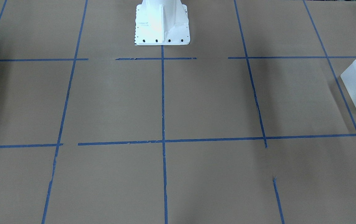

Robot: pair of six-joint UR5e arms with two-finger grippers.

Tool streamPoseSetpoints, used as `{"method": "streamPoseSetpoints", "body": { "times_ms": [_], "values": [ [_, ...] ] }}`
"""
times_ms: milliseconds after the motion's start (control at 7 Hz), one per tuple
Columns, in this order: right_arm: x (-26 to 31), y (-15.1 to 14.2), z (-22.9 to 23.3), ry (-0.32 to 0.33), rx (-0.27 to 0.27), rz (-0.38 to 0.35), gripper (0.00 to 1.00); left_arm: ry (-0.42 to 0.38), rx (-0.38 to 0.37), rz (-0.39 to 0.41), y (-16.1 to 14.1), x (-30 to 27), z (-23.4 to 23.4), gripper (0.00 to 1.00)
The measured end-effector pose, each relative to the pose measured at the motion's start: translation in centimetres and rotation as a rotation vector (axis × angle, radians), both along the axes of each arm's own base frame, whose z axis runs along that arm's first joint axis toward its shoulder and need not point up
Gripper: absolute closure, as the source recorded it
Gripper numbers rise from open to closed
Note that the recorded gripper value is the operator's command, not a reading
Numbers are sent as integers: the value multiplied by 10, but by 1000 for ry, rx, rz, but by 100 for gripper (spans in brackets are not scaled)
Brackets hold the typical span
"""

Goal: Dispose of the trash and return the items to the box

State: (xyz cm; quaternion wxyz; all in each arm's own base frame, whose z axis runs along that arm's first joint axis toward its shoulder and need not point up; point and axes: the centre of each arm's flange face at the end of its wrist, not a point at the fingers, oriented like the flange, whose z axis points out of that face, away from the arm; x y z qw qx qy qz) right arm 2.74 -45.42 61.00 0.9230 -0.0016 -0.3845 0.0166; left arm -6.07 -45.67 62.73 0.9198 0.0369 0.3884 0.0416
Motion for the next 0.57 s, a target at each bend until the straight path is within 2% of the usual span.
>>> {"method": "streamPoseSetpoints", "body": {
  "times_ms": [571],
  "values": [
    [0,-1,0,0,1,0,0,0,4,1,-3,0,-2,0]
  ]
}}
